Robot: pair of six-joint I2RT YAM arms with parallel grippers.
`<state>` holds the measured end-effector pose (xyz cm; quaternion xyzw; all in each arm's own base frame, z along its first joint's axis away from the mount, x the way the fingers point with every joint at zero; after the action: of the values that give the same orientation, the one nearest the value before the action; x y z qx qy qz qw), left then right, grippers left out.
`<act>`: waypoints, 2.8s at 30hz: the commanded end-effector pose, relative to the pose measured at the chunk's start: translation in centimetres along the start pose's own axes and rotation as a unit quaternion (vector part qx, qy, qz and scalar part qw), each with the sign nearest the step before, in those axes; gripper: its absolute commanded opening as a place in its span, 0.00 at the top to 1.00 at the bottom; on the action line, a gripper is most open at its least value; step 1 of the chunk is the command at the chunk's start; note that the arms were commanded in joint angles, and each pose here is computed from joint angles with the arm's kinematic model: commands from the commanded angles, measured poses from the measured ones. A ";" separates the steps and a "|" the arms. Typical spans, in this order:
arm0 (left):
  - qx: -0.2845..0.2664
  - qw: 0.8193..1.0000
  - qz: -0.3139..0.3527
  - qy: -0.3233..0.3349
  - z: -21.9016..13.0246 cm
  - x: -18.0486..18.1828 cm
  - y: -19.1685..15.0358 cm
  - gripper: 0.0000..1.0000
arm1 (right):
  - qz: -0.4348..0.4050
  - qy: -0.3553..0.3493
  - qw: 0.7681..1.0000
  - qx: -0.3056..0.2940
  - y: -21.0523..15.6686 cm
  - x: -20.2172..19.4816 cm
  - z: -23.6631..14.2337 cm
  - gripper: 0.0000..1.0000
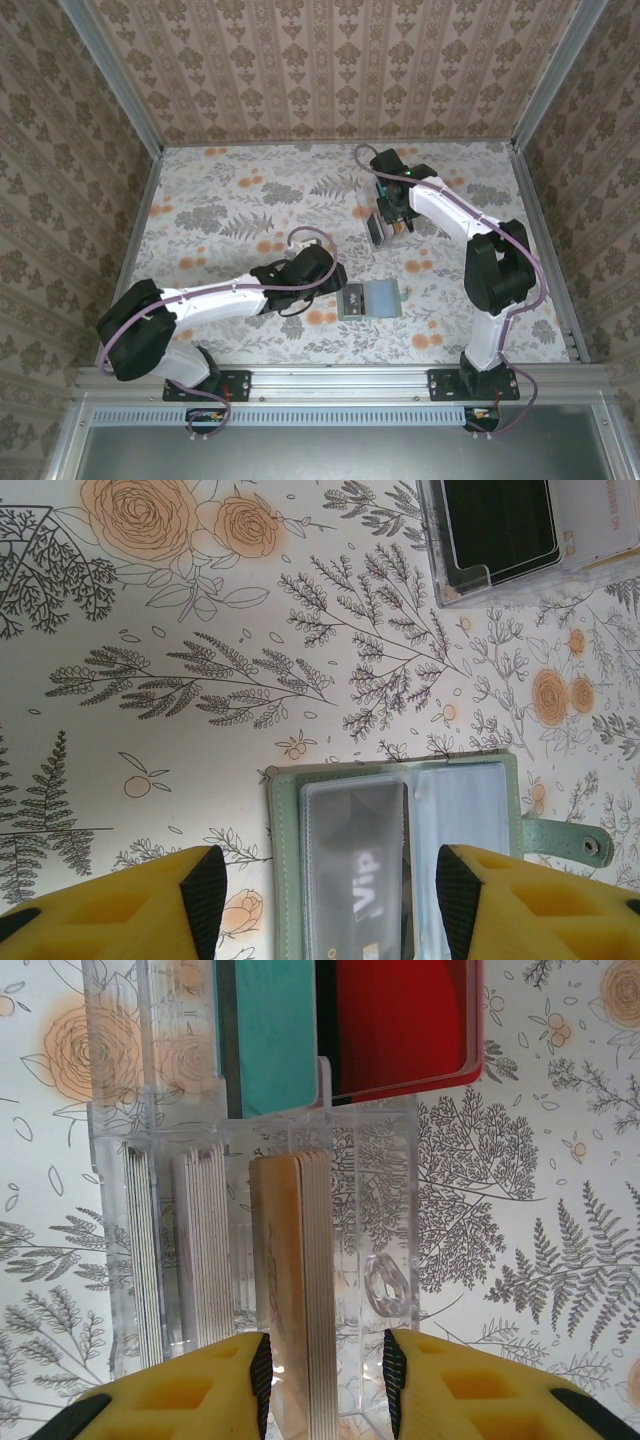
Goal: Put the credit cards into the card holder
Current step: Pick up the credit card from the storage box.
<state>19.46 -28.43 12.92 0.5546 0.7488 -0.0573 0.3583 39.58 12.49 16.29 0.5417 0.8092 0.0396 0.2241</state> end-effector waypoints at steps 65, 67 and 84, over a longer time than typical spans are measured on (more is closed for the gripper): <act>0.013 0.999 -0.006 -0.029 -0.7 -1.4 0.2 0.39 | 0.059 0.079 0.991 -0.086 -2.0 -0.4 -7.5 0.97; 0.012 0.999 -0.010 -0.039 -0.8 -1.6 0.4 0.39 | 0.084 0.125 0.984 -0.100 -2.7 -0.1 -8.0 0.99; 0.017 0.993 -0.057 -0.098 -0.6 -1.9 1.3 0.39 | 0.242 0.365 0.888 -0.141 -8.2 2.9 -7.9 0.99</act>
<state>20.42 -28.94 14.06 0.5217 0.7449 -0.1226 0.3974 28.48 12.24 18.54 0.6377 0.6871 0.3482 0.0021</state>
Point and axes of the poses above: each hand's point on the last joint's axis, 136 mm out from that joint toward the fingers, its own z axis out along the fingers, its own x axis along the line the jaws close on, y = z × x, the point moved 5 cm from there along -z, back along the fingers, and after that the axes turned 12 degrees about -z, right-handed, at the moved point
